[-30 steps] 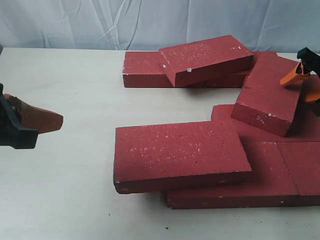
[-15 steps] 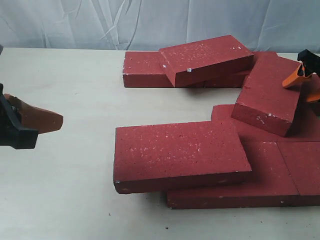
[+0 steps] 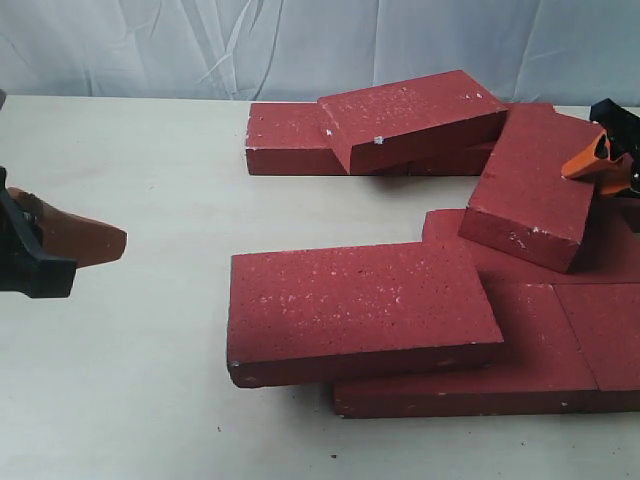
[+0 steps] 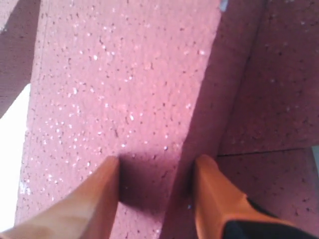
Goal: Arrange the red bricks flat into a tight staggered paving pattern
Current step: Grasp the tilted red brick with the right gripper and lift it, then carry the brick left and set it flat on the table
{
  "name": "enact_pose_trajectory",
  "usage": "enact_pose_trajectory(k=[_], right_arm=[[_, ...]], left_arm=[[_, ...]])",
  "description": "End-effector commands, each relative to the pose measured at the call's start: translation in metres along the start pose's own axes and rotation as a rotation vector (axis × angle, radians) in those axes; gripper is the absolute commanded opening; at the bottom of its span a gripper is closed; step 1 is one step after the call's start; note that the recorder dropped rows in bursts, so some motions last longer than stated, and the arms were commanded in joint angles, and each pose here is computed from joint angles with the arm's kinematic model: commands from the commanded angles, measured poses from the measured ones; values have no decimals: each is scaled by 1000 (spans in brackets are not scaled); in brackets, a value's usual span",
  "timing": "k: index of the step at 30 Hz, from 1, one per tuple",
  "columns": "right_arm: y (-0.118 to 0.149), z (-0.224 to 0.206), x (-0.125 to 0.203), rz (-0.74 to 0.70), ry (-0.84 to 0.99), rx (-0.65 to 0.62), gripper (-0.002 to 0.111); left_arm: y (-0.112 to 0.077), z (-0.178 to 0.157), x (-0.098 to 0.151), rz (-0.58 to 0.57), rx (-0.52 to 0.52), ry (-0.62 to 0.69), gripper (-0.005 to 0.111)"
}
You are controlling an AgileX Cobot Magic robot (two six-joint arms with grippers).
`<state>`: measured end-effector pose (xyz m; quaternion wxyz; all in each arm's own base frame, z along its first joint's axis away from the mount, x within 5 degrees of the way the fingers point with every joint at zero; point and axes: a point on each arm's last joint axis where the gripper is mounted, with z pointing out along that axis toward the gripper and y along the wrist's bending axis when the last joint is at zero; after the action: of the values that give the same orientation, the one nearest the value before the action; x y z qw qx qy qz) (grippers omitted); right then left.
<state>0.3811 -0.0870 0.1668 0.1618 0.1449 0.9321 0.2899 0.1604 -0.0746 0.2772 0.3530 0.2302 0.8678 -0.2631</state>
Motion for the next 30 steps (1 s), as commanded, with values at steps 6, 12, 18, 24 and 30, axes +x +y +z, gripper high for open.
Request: enact_pose_trajectory(k=[6, 12, 18, 24, 30], right_arm=[[53, -62, -10, -148, -68, -95, 2], [93, -87, -4, -222, -87, -193, 2], [156, -63, 19, -371, 7, -267, 2], [222, -23, 45, -531, 82, -315, 2], [281, 20, 70, -597, 134, -360, 2]], left_arm=[[0, 0, -1, 9, -2, 0, 0], [3, -6, -5, 20, -86, -64, 0], [26, -37, -18, -61, -424, -152, 0], [46, -50, -13, -111, -600, -113, 0], [65, -62, -9, -186, -754, -121, 0]])
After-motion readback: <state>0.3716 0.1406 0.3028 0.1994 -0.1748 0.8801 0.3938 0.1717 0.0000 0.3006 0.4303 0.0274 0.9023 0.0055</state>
